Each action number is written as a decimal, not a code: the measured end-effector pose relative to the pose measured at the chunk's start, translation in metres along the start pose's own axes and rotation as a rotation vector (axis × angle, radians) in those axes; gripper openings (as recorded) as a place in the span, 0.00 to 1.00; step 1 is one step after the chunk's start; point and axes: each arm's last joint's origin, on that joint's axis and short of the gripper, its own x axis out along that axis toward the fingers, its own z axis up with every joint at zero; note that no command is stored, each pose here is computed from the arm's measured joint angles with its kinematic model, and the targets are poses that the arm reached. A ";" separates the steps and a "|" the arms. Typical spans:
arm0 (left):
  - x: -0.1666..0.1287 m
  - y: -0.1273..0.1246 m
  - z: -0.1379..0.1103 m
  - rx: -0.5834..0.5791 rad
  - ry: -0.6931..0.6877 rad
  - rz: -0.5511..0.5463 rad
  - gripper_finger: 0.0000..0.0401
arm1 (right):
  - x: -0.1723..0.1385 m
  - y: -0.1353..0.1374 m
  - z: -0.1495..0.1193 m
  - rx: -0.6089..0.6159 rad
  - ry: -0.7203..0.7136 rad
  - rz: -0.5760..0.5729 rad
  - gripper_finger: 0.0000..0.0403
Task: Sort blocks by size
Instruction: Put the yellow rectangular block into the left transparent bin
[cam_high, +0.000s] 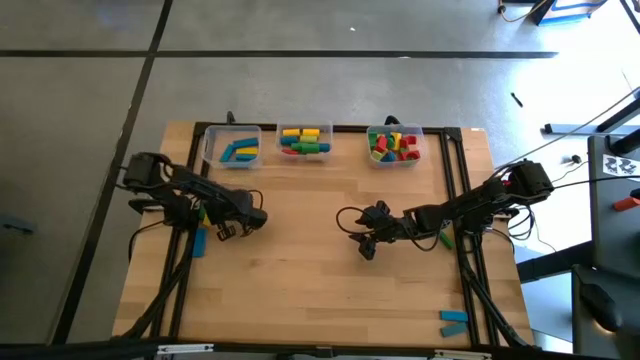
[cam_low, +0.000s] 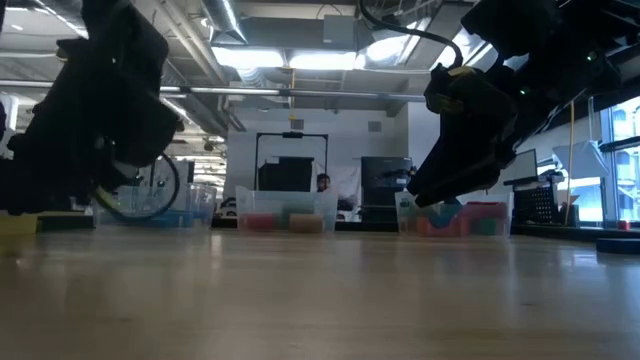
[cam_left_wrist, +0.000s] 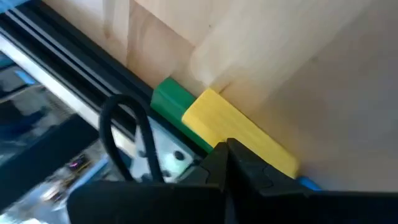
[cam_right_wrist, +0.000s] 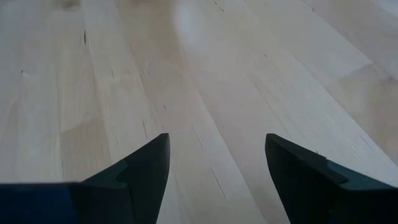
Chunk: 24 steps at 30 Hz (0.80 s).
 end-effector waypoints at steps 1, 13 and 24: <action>0.002 -0.001 0.001 0.019 0.015 0.014 0.01 | 0.000 0.000 0.000 0.000 0.001 -0.001 0.64; -0.007 -0.008 0.007 0.133 0.046 0.050 0.01 | 0.000 0.000 0.000 -0.001 0.002 -0.002 0.64; -0.014 0.000 0.000 0.203 0.128 0.123 0.01 | 0.000 0.000 0.000 0.000 0.000 0.000 0.64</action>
